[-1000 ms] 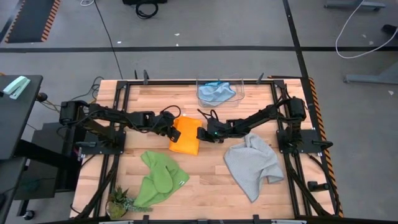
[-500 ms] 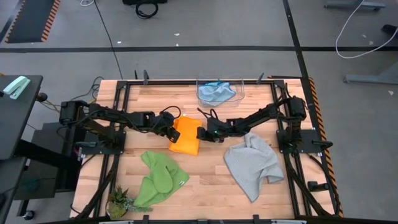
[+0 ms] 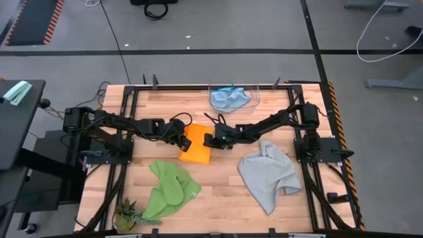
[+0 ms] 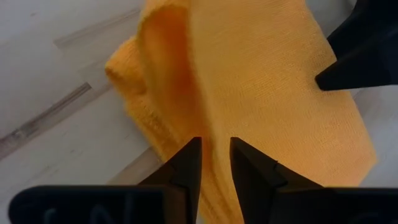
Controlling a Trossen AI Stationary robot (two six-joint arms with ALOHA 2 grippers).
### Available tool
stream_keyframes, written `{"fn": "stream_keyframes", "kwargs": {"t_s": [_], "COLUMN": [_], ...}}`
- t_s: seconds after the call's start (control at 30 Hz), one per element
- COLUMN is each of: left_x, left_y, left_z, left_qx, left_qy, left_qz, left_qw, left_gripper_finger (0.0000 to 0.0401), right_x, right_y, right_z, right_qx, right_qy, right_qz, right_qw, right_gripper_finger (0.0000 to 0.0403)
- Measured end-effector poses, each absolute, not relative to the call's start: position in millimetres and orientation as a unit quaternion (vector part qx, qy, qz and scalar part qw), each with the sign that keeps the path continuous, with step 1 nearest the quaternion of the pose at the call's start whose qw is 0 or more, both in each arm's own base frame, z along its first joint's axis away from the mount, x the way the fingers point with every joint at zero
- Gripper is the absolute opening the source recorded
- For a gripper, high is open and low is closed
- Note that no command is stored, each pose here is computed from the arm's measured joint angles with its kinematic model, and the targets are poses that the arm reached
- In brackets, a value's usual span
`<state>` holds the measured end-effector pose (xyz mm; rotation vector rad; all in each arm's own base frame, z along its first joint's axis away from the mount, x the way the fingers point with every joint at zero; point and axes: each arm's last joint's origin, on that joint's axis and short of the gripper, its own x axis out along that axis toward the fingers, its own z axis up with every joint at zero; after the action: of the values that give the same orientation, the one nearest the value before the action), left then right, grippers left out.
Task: Fold microfiber towels
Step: Put the orange microfiber cloth into the transparent bin
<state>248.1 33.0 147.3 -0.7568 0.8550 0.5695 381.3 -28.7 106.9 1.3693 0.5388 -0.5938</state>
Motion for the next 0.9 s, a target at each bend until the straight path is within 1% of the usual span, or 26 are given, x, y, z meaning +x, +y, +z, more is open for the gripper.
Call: {"fn": "stream_keyframes", "kwargs": {"t_s": [0.17,0.33,0.47,0.57,0.73,0.9], "left_x": [248,248,247,246,244,243], "left_y": [33,33,33,33,32,32], "left_z": [147,147,147,146,145,144], "left_qx": [-0.354,-0.355,-0.359,-0.359,-0.357,-0.355], "left_qy": [0.399,0.399,0.402,0.406,0.417,0.422], "left_qz": [0.266,0.267,0.270,0.272,0.276,0.278], "left_qw": [0.803,0.802,0.798,0.795,0.789,0.787], "left_gripper_finger": [0.0093,0.0094,0.0093,0.0090,0.0085,0.0090], "right_x": [395,420,434,438,437,436], "right_y": [-31,-30,-30,-31,-33,-33], "right_z": [103,99,105,108,108,108], "right_qx": [0.620,0.636,0.626,0.613,0.596,0.573], "right_qy": [0.249,0.249,0.247,0.256,0.268,0.259], "right_qz": [-0.273,-0.252,-0.236,-0.244,-0.260,-0.281], "right_qw": [0.692,0.686,0.701,0.707,0.710,0.725], "right_gripper_finger": [0.0204,0.0202,0.0193,0.0182,0.0144,0.0072]}}
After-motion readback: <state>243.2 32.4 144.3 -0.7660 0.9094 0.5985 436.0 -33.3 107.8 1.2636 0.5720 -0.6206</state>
